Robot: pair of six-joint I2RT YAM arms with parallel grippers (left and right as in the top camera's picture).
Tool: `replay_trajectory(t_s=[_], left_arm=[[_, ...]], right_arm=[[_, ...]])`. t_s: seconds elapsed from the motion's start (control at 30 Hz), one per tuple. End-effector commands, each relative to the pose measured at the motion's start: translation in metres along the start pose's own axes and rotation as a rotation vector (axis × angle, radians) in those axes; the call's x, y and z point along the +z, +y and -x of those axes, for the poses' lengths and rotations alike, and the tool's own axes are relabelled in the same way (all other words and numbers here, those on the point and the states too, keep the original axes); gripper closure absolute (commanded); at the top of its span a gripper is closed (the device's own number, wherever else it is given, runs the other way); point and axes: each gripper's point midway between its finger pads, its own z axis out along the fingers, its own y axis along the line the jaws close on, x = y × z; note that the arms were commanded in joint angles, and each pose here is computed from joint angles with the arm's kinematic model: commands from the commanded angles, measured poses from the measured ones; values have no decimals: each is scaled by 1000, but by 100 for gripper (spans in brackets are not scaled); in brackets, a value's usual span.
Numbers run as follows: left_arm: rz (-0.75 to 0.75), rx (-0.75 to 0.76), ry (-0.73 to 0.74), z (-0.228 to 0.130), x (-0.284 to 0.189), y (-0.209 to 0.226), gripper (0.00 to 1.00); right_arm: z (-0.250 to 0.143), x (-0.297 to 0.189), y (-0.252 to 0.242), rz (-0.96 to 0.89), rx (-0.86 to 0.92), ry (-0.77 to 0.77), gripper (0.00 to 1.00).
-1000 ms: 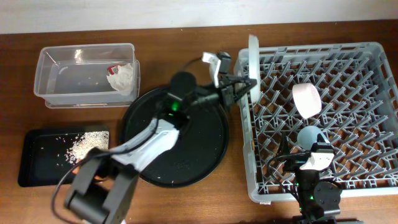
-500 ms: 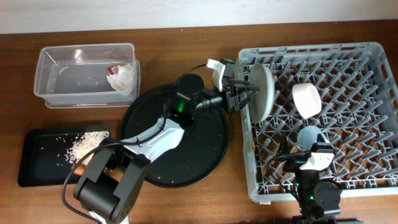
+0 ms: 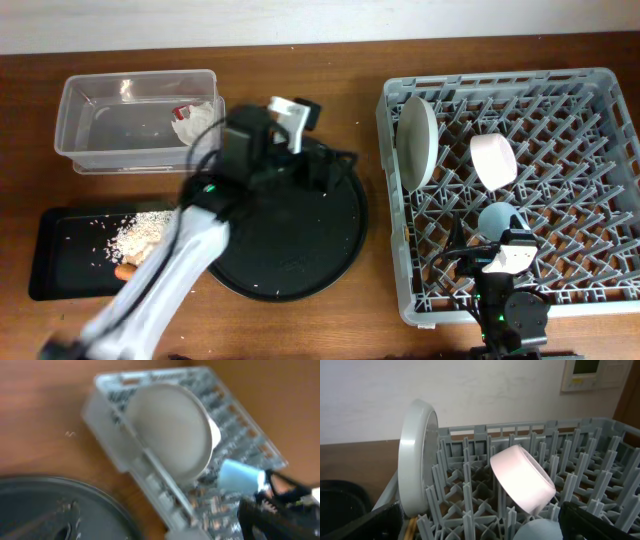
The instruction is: Sort waste into correct bins and load items into the dishwasher rack
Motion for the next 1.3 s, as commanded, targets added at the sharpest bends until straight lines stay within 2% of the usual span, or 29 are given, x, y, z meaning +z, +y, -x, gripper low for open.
replay_trajectory(t_s=[0.0,0.07,0.23,0.33,0.4,0.73,0.9,1.03,1.27], left_arm=[[191,191,-108,24,-63,-5,1],[278,272,-112,20,-100,-10,1],[331,330,-170,3,-174,-38,1],[475,346,-286,12,-216,-34,1],[573,351,-297,6,-236,-25,1],[642,645,-132,-15,-220,-2,1],[645,636,-244,-31,-201,29,1],[591,663,-326,-54,-186,39,1],[598,703,-424,-88,-179,49,1]], right_arm=[[-3,0,-2,-7,-5,6,2],[-3,0,-2,-7,-5,6,2],[-3,0,-2,-7,-5,6,2],[-3,0,-2,-7,-5,6,2],[-3,0,-2,-7,-5,6,2],[-3,0,-2,-7,-5,6,2],[-3,0,-2,-7,-5,6,2],[-3,0,-2,-7,-5,6,2],[-3,0,-2,-7,-5,6,2]])
